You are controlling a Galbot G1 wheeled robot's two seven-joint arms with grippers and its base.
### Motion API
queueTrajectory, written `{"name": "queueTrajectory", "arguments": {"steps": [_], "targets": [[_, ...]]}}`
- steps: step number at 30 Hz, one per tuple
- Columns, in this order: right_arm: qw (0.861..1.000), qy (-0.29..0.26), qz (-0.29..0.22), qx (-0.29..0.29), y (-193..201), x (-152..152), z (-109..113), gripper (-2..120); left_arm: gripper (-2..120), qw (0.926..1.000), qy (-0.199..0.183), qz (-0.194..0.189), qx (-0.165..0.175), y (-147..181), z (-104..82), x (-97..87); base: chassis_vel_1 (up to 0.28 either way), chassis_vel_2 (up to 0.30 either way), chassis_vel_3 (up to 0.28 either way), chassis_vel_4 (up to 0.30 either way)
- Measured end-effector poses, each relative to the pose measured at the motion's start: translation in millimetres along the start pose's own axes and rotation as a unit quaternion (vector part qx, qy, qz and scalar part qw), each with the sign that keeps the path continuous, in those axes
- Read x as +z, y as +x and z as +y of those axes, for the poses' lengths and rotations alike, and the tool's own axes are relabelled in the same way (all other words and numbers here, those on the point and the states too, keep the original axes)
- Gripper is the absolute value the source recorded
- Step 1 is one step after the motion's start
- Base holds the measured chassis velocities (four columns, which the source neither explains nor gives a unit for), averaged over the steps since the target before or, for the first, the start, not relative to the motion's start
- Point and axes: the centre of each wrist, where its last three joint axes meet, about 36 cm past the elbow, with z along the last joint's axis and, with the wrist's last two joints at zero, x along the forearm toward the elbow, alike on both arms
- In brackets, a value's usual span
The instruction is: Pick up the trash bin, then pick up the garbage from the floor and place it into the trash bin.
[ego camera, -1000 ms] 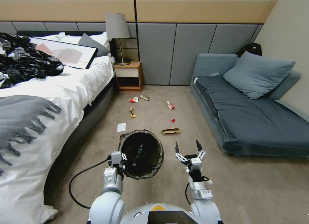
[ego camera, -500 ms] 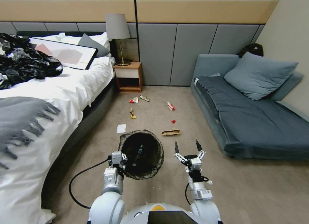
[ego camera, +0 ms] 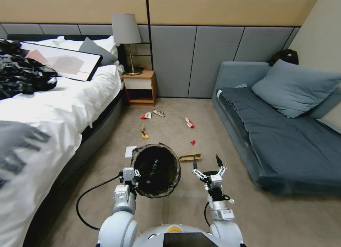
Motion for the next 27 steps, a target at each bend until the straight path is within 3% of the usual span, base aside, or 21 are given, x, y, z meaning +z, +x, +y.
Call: {"name": "queueTrajectory", "arguments": {"steps": [14,27], "targets": [[1.000,0.000,0.000,0.000,0.1,0.2,0.1,100,1,1.0000,0.000,0.000,0.000,-0.1,0.1,-0.1,-0.227,0.221,0.217,-0.220],[1.000,0.000,0.000,0.000,0.3,0.2,0.1,100,1,1.0000,0.000,0.000,0.000,0.0,0.0,0.1,0.000,0.004,0.009,-0.014]]}}
